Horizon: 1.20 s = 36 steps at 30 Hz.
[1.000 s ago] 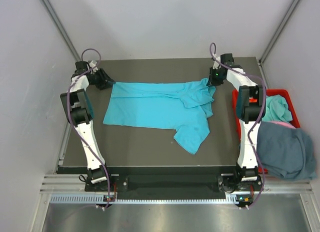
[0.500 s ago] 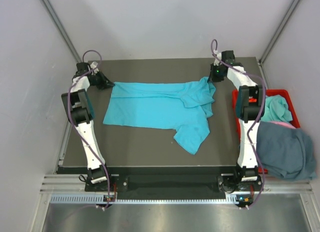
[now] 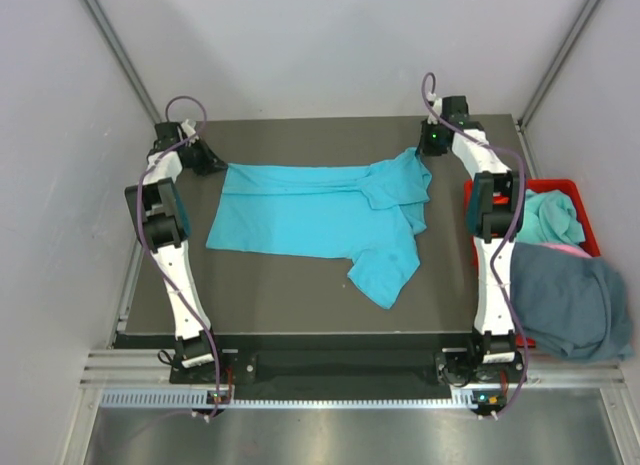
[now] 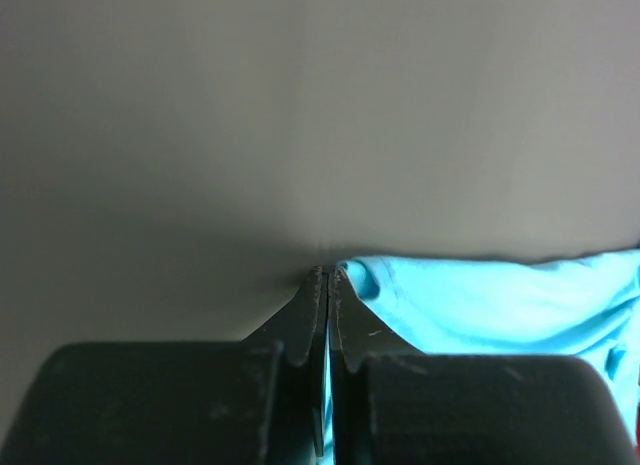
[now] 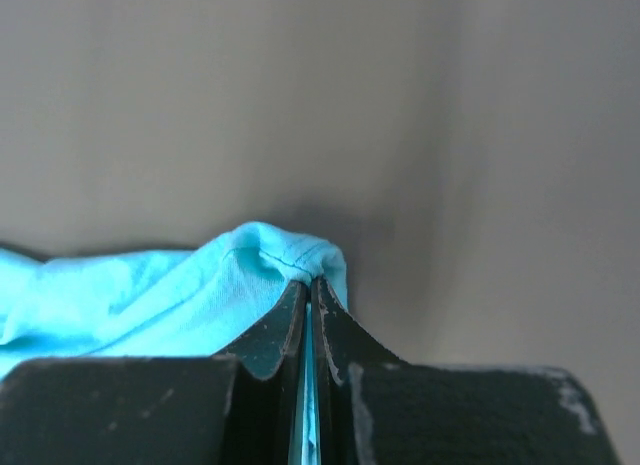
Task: Fold and stack the t-shirts
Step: Fold the tshirt
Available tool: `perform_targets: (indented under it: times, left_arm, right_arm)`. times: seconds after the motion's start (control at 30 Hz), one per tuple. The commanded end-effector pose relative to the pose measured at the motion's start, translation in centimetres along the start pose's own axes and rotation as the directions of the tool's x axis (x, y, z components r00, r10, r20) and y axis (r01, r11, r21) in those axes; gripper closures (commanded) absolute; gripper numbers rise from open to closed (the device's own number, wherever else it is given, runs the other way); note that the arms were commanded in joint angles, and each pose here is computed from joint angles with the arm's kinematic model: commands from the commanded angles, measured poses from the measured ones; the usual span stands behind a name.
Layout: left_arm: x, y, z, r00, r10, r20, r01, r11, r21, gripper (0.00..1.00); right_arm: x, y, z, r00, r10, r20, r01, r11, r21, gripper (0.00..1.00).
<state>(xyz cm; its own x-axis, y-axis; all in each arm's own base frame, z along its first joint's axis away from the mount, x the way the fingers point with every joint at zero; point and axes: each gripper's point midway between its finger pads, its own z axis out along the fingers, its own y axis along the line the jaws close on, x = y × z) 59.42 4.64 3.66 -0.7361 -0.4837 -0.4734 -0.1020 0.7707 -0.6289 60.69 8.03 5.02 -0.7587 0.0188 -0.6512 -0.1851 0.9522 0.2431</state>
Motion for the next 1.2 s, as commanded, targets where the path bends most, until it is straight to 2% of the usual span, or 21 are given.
perform_targets:
  times: [0.0,0.27,0.57,0.6,0.63,0.67,0.7,0.73,0.77,0.8,0.83,0.87,0.9,0.93,0.97,1.0,1.03,1.07,1.13,1.17]
  left_arm:
    - [-4.0,-1.0,-1.8,0.988,0.099,0.116,-0.094,0.995,-0.041,1.00]
    - [-5.4,-0.9,-2.5,0.978,0.133,0.162,-0.121,0.989,-0.086,1.00]
    - [-6.3,-1.8,-3.0,0.972,0.146,0.182,-0.137,0.989,-0.065,1.00]
    - [-6.7,-2.9,-4.0,0.968,0.157,0.196,-0.150,0.987,-0.053,0.93]
    - [-6.6,-3.9,-4.7,0.968,0.159,0.195,-0.157,0.987,-0.025,0.82]
    - [-6.5,-5.5,-6.4,0.961,0.173,0.214,-0.175,0.985,-0.010,0.60]
    - [-6.5,-6.5,-7.4,0.954,0.188,0.235,-0.193,0.981,-0.001,0.50]
    - [-6.3,-7.8,-8.4,0.943,0.211,0.257,-0.220,0.975,0.009,0.44]
    - [-4.6,-7.7,-8.6,0.938,0.241,0.250,-0.250,0.968,0.003,0.38]
    - [-5.1,-10.4,-11.4,0.908,0.296,0.296,-0.310,0.951,0.000,0.36]
    - [-3.1,-10.7,-11.4,0.904,0.331,0.269,-0.341,0.940,-0.011,0.36]
    - [-2.5,-11.6,-12.2,0.894,0.355,0.272,-0.366,0.931,-0.012,0.35]
    - [-2.4,-13.6,-14.5,0.869,0.389,0.306,-0.405,0.914,-0.012,0.35]
    - [-0.4,-13.5,-14.3,0.864,0.423,0.273,-0.435,0.900,-0.019,0.35]
    - [0.1,-13.5,-14.8,0.848,0.455,0.272,-0.457,0.887,-0.061,0.35]
    - [0.8,-14.3,-16.1,0.827,0.491,0.272,-0.488,0.869,-0.086,0.35]
    - [2.9,-13.9,-15.5,0.815,0.535,0.224,-0.526,0.844,-0.102,0.35]
    - [3.1,-13.8,-16.4,0.785,0.580,0.218,-0.557,0.815,-0.160,0.35]
    - [5.8,-12.3,-16.0,0.780,0.607,0.150,-0.582,0.792,-0.183,0.36]
    - [6.2,-12.4,-16.7,0.770,0.619,0.154,-0.591,0.783,-0.193,0.36]
  right_arm:
    - [-4.2,-0.5,-1.1,0.993,-0.007,0.118,0.004,1.000,0.027,1.00]
    - [-6.5,-1.1,-1.8,0.983,-0.028,0.180,0.016,0.998,0.064,1.00]
    - [-4.9,-1.5,-2.0,0.990,-0.026,0.138,0.016,0.997,0.075,0.98]
    - [-5.6,-1.3,-3.2,0.987,-0.037,0.154,0.024,0.996,0.083,0.86]
    - [-6.0,-1.3,-4.0,0.985,-0.043,0.167,0.028,0.995,0.091,0.77]
    - [-4.7,-1.6,-4.2,0.989,-0.040,0.144,0.026,0.995,0.100,0.69]
    - [-6.6,-1.1,-7.3,0.977,-0.069,0.200,0.043,0.991,0.130,0.53]
    - [-7.5,-1.2,-8.6,0.965,-0.090,0.245,0.054,0.987,0.149,0.50]
    - [-5.6,-1.4,-8.9,0.971,-0.094,0.219,0.059,0.985,0.162,0.43]
    - [-8.5,-0.6,-13.0,0.933,-0.160,0.323,0.098,0.975,0.200,0.41]
    - [-6.2,-1.0,-13.2,0.941,-0.164,0.296,0.103,0.972,0.211,0.41]
    - [-6.1,-0.6,-14.4,0.931,-0.182,0.316,0.115,0.969,0.220,0.40]
    - [-7.3,0.5,-17.8,0.899,-0.218,0.379,0.135,0.963,0.232,0.33]
    - [-7.5,1.2,-18.8,0.877,-0.241,0.415,0.152,0.960,0.236,0.32]
    - [-5.1,1.3,-18.4,0.889,-0.252,0.381,0.173,0.958,0.231,0.32]
    - [-5.1,3.2,-20.1,0.859,-0.314,0.404,0.238,0.945,0.226,0.33]
    - [-4.2,4.0,-20.2,0.851,-0.347,0.394,0.277,0.934,0.224,0.33]
    - [-1.4,5.5,-19.0,0.858,-0.382,0.343,0.331,0.922,0.200,0.34]
    - [0.8,7.5,-19.4,0.820,-0.481,0.309,0.444,0.877,0.185,0.37]
    - [4.2,9.1,-18.2,0.813,-0.523,0.257,0.505,0.852,0.138,0.38]
